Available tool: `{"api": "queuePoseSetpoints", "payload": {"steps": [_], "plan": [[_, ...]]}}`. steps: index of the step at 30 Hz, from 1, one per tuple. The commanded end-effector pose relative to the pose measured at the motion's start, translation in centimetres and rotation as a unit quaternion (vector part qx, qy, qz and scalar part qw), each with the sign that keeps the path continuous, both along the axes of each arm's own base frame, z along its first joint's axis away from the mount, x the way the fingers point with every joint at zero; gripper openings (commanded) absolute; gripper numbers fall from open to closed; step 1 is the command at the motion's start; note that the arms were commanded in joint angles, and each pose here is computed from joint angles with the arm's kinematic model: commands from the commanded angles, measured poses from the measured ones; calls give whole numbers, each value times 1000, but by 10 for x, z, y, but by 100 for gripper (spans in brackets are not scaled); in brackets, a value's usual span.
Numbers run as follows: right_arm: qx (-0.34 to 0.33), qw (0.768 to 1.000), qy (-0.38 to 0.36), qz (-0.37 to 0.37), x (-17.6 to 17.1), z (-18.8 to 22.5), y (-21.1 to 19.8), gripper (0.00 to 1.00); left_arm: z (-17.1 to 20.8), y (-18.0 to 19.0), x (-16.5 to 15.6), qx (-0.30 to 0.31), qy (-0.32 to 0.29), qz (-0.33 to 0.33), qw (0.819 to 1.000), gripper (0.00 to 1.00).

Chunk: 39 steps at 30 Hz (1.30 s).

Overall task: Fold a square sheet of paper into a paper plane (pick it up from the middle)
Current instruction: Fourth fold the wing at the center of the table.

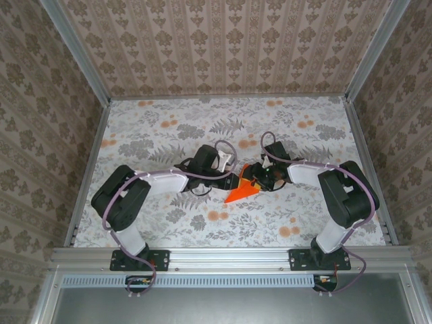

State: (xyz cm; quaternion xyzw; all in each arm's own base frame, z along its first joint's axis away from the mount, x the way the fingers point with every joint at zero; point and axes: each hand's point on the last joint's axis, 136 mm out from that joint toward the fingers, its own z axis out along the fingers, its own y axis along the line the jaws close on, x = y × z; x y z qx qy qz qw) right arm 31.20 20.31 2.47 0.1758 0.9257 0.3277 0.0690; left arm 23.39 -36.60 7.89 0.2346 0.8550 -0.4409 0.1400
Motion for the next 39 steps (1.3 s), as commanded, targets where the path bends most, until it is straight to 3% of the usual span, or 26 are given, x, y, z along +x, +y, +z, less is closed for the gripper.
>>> {"api": "queuePoseSetpoints", "payload": {"steps": [1, 10, 25, 39], "plan": [[-66, 996, 57, -12, -20, -37, -23, 56, -1, -8, 2, -6, 11, -6, 1000, 16], [-77, 995, 65, -8, -23, -42, -26, 56, -21, -2, 6, 25, 15, 7, 1000, 13], [-184, 978, 97, 10, -37, -59, -44, 52, -39, 0, 5, 42, 30, 9, 999, 9], [-229, 962, 146, 11, -51, -77, -54, 45, -29, 5, 15, 28, 28, 30, 999, 8]]}}
